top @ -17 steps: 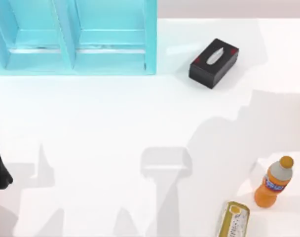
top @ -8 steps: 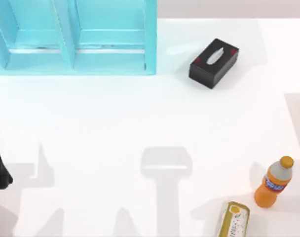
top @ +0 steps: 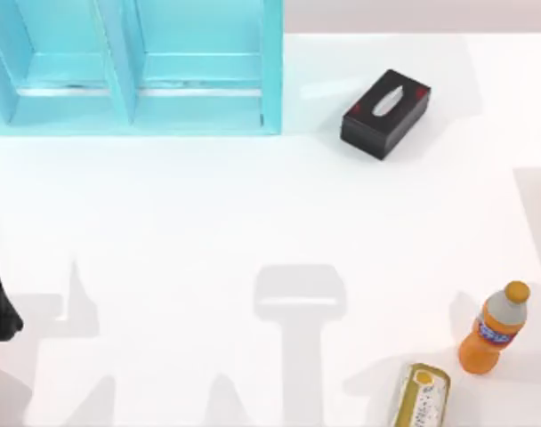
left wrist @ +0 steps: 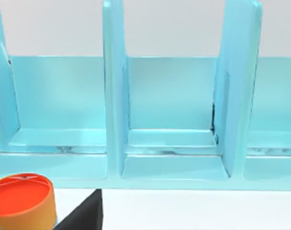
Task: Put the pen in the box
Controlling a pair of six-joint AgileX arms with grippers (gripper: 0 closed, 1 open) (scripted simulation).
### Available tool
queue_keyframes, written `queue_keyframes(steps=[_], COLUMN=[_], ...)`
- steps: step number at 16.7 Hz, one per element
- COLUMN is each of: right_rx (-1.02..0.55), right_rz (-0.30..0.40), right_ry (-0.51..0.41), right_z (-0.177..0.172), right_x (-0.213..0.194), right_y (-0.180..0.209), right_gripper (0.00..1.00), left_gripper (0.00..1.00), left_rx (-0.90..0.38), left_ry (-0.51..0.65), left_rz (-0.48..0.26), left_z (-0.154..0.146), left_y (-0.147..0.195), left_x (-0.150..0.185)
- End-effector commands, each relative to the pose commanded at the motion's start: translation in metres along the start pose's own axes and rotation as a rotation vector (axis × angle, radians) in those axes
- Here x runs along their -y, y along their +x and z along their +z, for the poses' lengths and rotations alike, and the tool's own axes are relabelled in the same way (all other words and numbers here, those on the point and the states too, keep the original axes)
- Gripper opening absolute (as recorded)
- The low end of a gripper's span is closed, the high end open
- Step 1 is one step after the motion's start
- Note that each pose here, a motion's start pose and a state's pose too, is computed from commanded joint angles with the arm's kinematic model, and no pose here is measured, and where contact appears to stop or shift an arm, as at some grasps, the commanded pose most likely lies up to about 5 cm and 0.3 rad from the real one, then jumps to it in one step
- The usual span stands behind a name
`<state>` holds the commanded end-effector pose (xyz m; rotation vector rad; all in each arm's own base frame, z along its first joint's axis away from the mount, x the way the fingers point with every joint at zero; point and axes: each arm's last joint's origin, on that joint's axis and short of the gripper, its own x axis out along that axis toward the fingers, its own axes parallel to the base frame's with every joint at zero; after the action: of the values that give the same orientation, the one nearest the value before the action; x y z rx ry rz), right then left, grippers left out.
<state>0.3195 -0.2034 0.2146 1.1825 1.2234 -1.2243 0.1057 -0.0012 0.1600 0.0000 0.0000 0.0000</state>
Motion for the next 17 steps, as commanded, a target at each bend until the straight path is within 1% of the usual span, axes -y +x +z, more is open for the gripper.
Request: queue_keyframes(steps=[3,6,11,17], right_rx=[-0.011,-0.013,-0.012,-0.012], right_rz=[0.013,0.023,0.025,0.025], right_ry=[-0.002,0.016,0.020,0.020], right_z=[-0.013,-0.015,-0.014,-0.014], right_x=[-0.001,0.002,0.003,0.003], right_y=[0.017,0.030,0.031,0.031], right_gripper=[0.00,0.00,0.00,0.45], left_gripper=[1.00,1.00,1.00,1.00], left_rx=[0.000,0.000,0.000,0.000], left_ry=[0.000,0.000,0.000,0.000], left_rz=[0.000,0.000,0.000,0.000], left_z=[0.000,0.000,0.000,0.000], left_y=[0.000,0.000,0.000,0.000], left_x=[0.000,0.000,0.000,0.000])
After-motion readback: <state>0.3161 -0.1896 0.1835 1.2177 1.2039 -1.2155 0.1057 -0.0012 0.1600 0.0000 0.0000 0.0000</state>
